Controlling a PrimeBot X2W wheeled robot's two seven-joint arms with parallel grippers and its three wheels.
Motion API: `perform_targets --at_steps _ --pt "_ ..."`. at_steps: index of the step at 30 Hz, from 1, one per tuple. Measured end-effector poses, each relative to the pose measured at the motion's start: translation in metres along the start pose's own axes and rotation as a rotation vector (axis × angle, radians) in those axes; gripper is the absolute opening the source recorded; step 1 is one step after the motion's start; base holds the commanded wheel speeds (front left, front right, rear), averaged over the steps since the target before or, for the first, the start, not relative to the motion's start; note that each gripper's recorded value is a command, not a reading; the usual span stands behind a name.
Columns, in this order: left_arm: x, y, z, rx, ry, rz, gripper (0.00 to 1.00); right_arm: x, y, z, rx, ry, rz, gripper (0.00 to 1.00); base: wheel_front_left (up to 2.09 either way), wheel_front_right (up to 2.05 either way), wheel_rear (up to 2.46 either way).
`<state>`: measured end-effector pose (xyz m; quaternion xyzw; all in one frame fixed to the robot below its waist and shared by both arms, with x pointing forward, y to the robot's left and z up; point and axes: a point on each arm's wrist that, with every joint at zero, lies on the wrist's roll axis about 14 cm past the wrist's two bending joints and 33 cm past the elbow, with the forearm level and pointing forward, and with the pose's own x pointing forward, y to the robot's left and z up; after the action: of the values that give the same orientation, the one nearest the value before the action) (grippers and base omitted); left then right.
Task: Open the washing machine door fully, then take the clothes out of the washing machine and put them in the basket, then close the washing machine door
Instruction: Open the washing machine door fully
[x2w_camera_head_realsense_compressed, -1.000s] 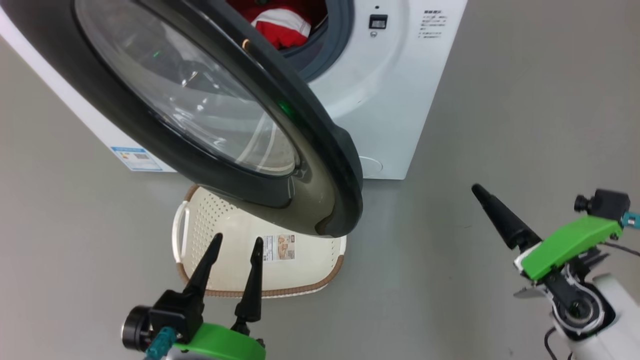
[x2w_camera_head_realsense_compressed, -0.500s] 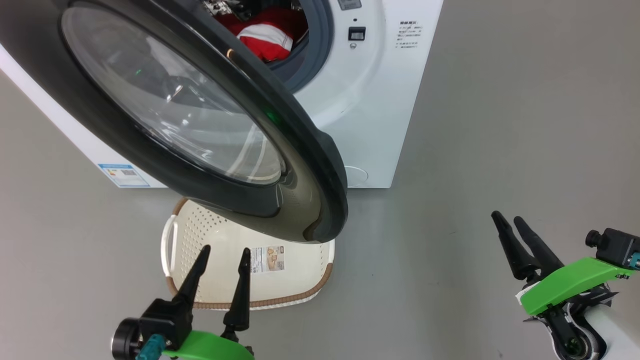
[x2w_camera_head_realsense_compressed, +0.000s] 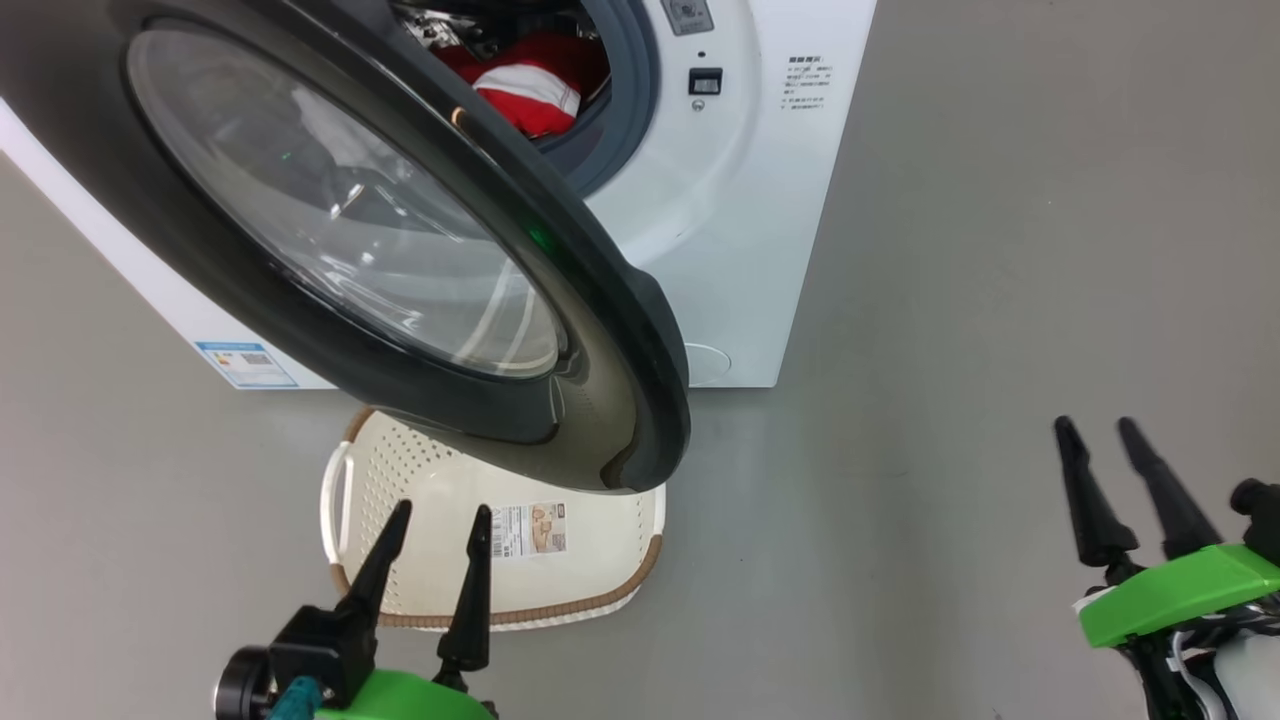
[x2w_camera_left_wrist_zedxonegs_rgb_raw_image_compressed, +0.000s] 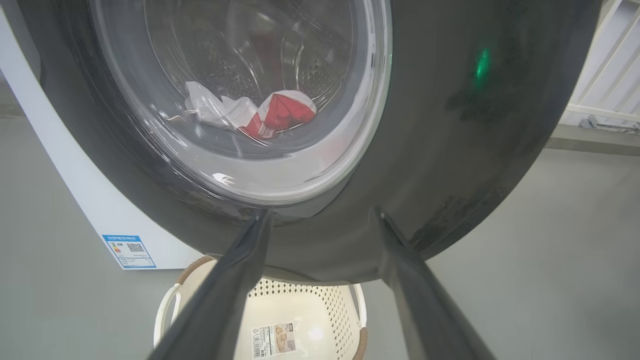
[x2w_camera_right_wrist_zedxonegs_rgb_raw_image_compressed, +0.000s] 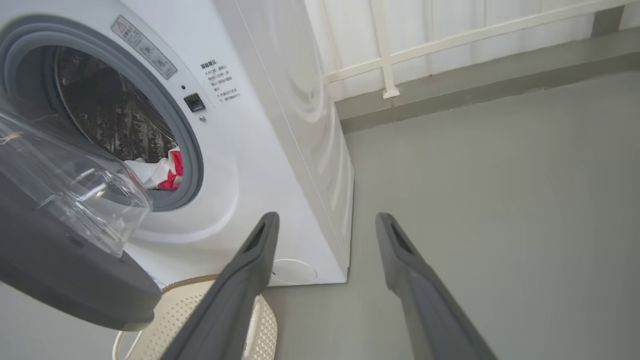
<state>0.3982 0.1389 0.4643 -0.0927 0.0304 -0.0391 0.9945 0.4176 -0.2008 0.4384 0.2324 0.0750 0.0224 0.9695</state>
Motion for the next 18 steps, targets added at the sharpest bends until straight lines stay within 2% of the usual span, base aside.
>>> perform_targets --at_steps 10,18 --pt "-0.004 0.003 0.003 0.008 -0.008 0.008 1.00 -0.015 -0.008 0.041 -0.147 -0.175 -0.078 1.00 0.00 0.00 0.00" --pt "-0.006 0.004 0.008 0.008 -0.022 0.013 1.00 -0.033 -0.022 0.021 -0.165 -0.123 -0.136 1.00 0.00 0.00 0.00"
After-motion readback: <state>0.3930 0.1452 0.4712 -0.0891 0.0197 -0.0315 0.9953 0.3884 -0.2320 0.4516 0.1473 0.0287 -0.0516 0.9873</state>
